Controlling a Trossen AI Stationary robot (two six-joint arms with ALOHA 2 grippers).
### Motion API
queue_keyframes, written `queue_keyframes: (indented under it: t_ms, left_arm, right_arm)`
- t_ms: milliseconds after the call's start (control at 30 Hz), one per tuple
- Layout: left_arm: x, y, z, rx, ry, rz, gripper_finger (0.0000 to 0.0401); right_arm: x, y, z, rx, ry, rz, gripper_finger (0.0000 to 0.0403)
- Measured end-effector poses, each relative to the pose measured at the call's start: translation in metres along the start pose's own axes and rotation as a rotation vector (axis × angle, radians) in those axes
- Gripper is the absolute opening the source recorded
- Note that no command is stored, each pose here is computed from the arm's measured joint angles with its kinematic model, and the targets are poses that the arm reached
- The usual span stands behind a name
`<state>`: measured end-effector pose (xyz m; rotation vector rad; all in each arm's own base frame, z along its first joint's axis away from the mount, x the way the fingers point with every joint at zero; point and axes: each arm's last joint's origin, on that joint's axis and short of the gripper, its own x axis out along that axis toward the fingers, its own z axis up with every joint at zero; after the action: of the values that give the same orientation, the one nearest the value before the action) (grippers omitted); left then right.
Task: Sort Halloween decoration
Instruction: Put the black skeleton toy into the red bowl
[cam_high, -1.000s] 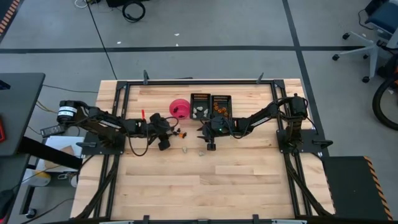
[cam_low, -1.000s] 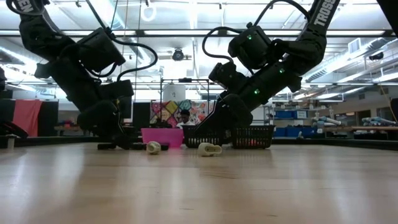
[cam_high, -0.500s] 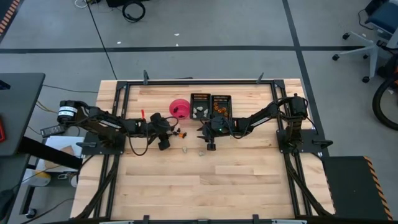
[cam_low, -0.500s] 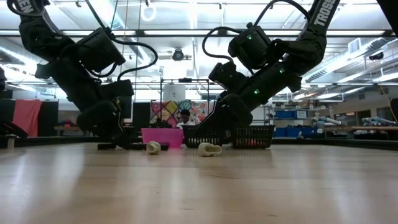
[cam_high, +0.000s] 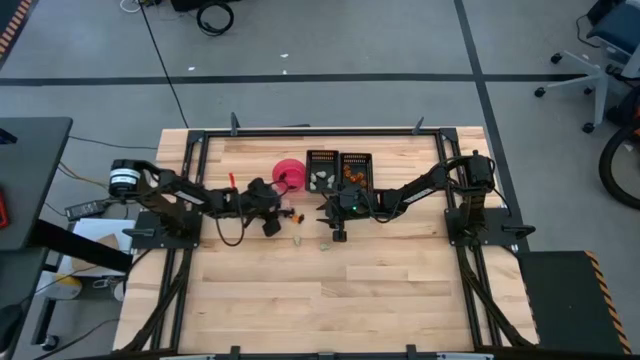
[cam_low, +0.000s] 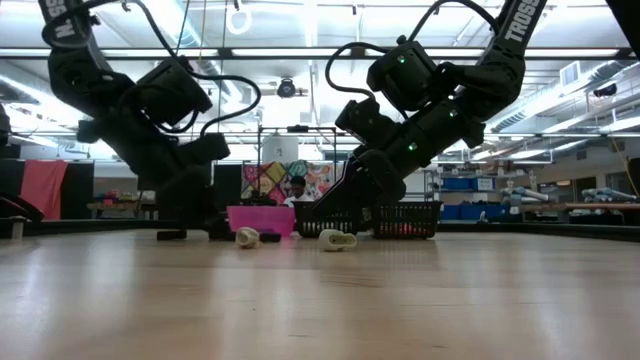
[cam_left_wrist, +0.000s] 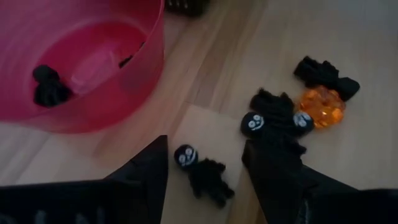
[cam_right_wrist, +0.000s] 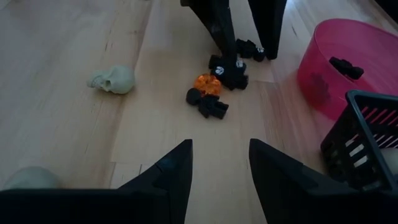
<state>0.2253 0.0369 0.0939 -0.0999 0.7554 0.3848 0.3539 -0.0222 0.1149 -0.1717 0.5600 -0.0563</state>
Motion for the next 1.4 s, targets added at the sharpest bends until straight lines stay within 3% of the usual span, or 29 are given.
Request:
queue_keyframes:
  t_ms: [367,867,1400]
  left_arm:
    - [0.002,-0.002,-0.003,-0.011,0.027,-0.003,0.0184]
    - [-0.001,-0.002,-0.002,-0.01,0.03,-0.017,0.0012]
    - [-0.023,-0.001,0.012,-0.04,-0.05,-0.097,0.0006]
  right_arm:
    - [0.0,0.0,0.0,-0.001,0.003,0.001,0.0162]
    - [0.0,0.0,0.0,-0.003,0.005,0.002,0.0162]
    - [0.0,0.0,-0.001,-0.004,0.007,0.002,0.0162]
